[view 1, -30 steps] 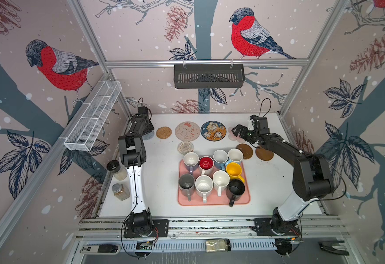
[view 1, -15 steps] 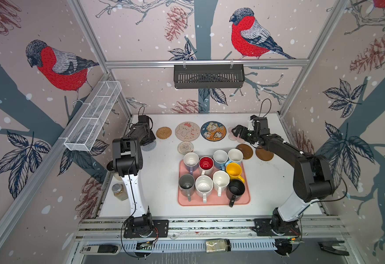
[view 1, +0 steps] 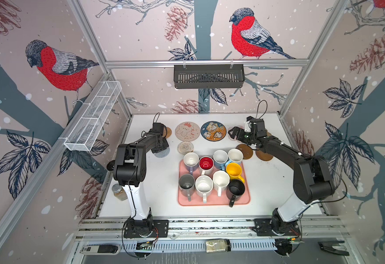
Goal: Place cups on coasters
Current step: Move the coaster to the middle-left of the table.
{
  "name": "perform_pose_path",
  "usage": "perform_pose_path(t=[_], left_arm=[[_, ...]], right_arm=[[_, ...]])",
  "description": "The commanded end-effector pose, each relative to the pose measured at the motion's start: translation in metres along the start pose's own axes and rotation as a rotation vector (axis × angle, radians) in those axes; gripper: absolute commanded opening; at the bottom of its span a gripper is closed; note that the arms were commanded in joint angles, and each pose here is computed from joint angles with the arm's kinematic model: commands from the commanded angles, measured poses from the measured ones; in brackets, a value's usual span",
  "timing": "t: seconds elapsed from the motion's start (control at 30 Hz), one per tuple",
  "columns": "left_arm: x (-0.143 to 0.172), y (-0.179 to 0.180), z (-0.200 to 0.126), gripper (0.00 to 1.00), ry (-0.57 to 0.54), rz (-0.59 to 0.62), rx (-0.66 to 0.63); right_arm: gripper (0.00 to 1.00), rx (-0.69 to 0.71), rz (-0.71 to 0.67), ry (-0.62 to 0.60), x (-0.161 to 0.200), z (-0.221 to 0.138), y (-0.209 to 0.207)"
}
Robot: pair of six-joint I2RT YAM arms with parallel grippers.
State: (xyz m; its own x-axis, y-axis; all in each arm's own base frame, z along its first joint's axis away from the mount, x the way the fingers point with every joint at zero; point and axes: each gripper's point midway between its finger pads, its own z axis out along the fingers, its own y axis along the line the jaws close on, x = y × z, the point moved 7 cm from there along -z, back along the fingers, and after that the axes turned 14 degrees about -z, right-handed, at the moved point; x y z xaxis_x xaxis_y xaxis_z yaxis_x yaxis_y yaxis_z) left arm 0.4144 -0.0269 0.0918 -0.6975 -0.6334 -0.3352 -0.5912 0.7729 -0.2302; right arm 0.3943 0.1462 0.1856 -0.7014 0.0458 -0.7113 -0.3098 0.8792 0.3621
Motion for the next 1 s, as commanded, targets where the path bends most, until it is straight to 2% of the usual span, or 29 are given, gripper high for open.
perform_pose_path(t=[0.0,0.1,0.33,0.47,0.67,0.73,0.8,0.87,0.93,0.97], left_arm=[[0.004,-0.015,-0.003,0.3,0.031,-0.021,0.078],[0.004,-0.025,-0.006,0.32,0.039,-0.013,0.108],[0.0,-0.023,-0.006,0.32,0.018,0.015,0.05],[0.003,-0.025,-0.01,0.32,0.031,0.012,0.072],[0.016,-0.03,-0.048,0.34,-0.048,0.058,0.098],[0.016,-0.032,-0.067,0.44,-0.09,0.083,0.111],[0.014,-0.032,-0.09,0.61,-0.147,0.094,0.142],[0.012,-0.032,-0.111,0.74,-0.192,0.1,0.191],[0.011,-0.03,-0.132,0.82,-0.229,0.11,0.24],[0.012,-0.03,-0.142,0.85,-0.243,0.118,0.268]], right_arm=[[0.99,0.008,-0.017,-0.019,-0.003,-0.001,0.002],[1.0,0.024,-0.023,-0.02,-0.003,-0.002,0.001],[0.99,0.037,-0.036,-0.019,-0.003,-0.002,0.001],[1.0,0.041,-0.036,-0.02,-0.003,-0.003,0.001],[0.99,0.062,-0.04,-0.024,-0.004,-0.004,0.0],[0.99,0.08,-0.048,-0.028,-0.004,-0.006,0.0],[0.99,0.099,-0.06,-0.034,-0.005,-0.009,0.002],[0.99,0.117,-0.064,-0.043,-0.007,-0.013,0.002],[0.98,0.151,-0.067,-0.06,-0.012,-0.021,0.001],[0.93,0.174,-0.069,-0.064,-0.014,-0.026,0.001]])
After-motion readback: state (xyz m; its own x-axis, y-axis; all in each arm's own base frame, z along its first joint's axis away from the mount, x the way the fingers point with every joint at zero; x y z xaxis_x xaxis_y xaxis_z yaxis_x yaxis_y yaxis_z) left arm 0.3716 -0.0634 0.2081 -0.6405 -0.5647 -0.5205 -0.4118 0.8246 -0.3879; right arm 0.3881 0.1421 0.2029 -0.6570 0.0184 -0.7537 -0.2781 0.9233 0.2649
